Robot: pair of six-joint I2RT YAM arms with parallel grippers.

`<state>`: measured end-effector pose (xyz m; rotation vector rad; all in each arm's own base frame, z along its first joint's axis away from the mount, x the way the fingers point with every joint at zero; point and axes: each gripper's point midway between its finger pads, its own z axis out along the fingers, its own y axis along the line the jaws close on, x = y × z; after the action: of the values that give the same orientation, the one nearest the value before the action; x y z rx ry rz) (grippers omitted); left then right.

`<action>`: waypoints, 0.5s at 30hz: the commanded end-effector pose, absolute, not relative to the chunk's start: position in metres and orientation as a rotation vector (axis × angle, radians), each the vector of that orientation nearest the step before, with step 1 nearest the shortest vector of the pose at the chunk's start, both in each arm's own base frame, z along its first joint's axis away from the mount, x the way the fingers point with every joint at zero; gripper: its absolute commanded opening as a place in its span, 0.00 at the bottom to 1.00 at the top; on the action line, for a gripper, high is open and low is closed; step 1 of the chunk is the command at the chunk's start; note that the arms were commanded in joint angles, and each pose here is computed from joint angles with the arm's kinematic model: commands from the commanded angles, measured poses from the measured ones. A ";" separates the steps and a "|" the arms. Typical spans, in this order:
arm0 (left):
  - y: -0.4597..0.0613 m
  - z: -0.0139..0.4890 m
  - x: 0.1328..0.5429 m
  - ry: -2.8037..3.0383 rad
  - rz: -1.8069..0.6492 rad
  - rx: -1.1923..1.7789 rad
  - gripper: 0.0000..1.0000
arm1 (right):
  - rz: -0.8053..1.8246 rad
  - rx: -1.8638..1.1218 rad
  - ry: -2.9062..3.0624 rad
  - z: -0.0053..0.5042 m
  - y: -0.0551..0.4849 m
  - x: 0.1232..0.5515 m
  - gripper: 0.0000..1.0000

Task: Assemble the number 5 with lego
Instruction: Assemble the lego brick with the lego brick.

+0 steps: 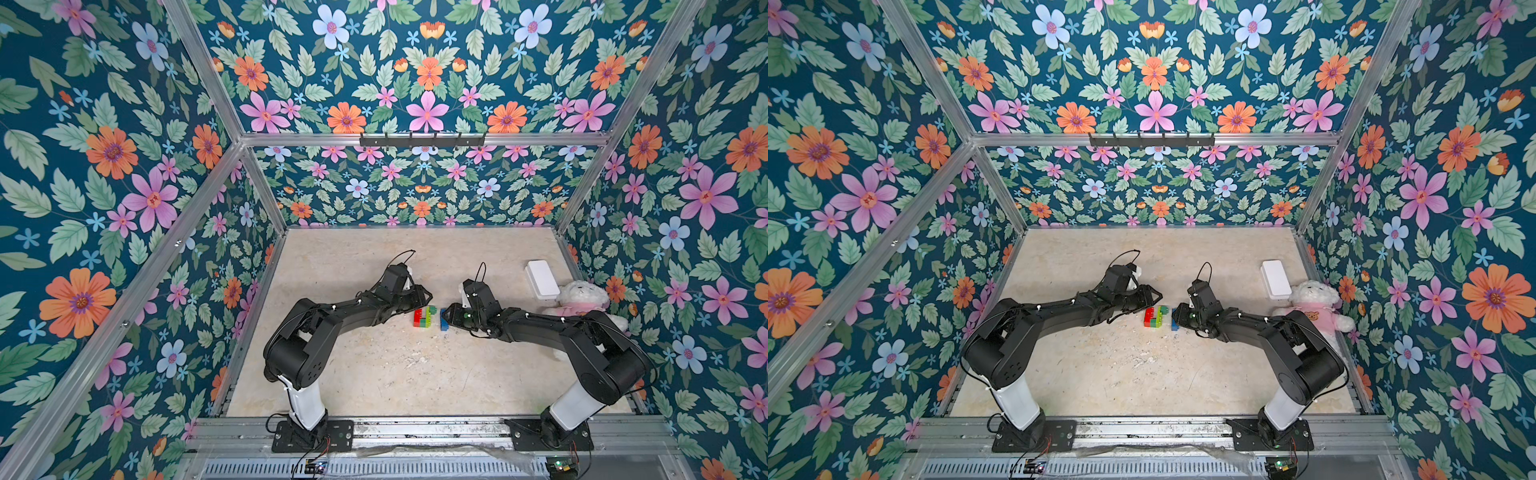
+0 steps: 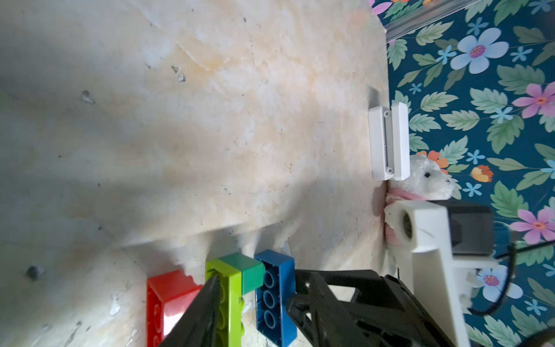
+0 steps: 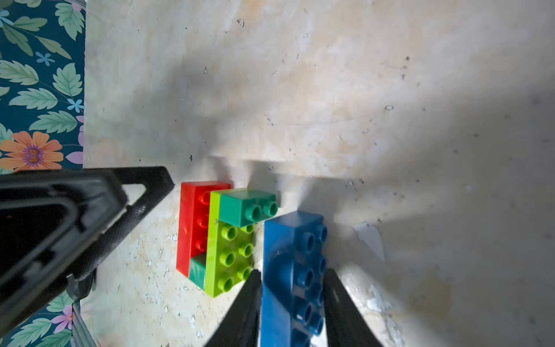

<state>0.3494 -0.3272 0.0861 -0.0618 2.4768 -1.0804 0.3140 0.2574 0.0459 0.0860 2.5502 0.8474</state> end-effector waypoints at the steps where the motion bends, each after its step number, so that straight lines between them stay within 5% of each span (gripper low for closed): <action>1: -0.328 0.082 0.350 2.504 -1.049 -0.083 0.51 | 0.883 0.082 2.522 0.051 0.263 0.318 0.36; 15: -0.338 0.073 0.349 2.542 -1.014 -0.081 0.50 | 0.899 0.093 2.532 0.041 0.264 0.319 0.33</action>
<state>0.3488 -0.3367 0.0732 -0.0830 2.5381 -1.0267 0.3171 0.2639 0.0416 0.0928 2.5406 0.9046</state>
